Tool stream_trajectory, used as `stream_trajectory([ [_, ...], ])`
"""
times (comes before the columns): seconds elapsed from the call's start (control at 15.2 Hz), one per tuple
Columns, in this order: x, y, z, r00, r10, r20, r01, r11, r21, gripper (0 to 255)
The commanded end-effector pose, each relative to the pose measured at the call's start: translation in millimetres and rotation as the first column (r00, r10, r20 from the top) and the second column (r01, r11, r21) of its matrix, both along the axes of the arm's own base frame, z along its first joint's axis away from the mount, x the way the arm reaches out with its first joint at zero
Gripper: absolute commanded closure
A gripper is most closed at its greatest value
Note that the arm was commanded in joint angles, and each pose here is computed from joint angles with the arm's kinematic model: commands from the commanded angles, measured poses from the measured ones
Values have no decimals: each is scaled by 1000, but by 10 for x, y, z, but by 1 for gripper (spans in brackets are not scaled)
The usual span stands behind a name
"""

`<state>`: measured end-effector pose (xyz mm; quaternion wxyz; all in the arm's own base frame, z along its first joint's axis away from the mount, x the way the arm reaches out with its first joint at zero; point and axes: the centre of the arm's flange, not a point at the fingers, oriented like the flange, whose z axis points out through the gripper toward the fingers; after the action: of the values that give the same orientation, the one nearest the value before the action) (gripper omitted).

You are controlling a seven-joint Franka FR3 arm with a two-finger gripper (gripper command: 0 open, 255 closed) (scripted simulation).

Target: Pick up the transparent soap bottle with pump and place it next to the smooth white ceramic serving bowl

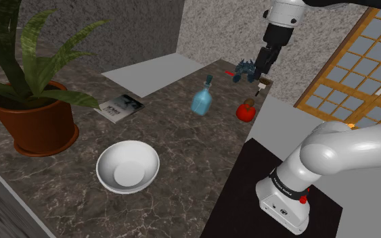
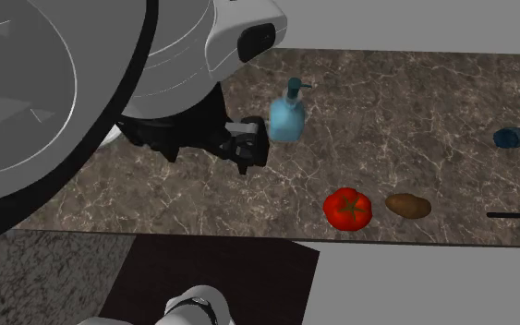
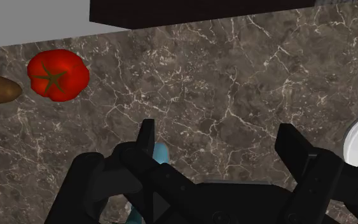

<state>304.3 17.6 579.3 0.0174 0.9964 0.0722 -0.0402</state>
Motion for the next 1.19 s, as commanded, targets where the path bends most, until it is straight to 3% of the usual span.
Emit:
stream_trajectory([
  [0.0, 0, 0, 0, 1000, 0, 0, 0, 1000, 0, 0],
  [1.12, 1756, -744, -1000, 990, 100, 100, -108, 991, 77, 0],
])
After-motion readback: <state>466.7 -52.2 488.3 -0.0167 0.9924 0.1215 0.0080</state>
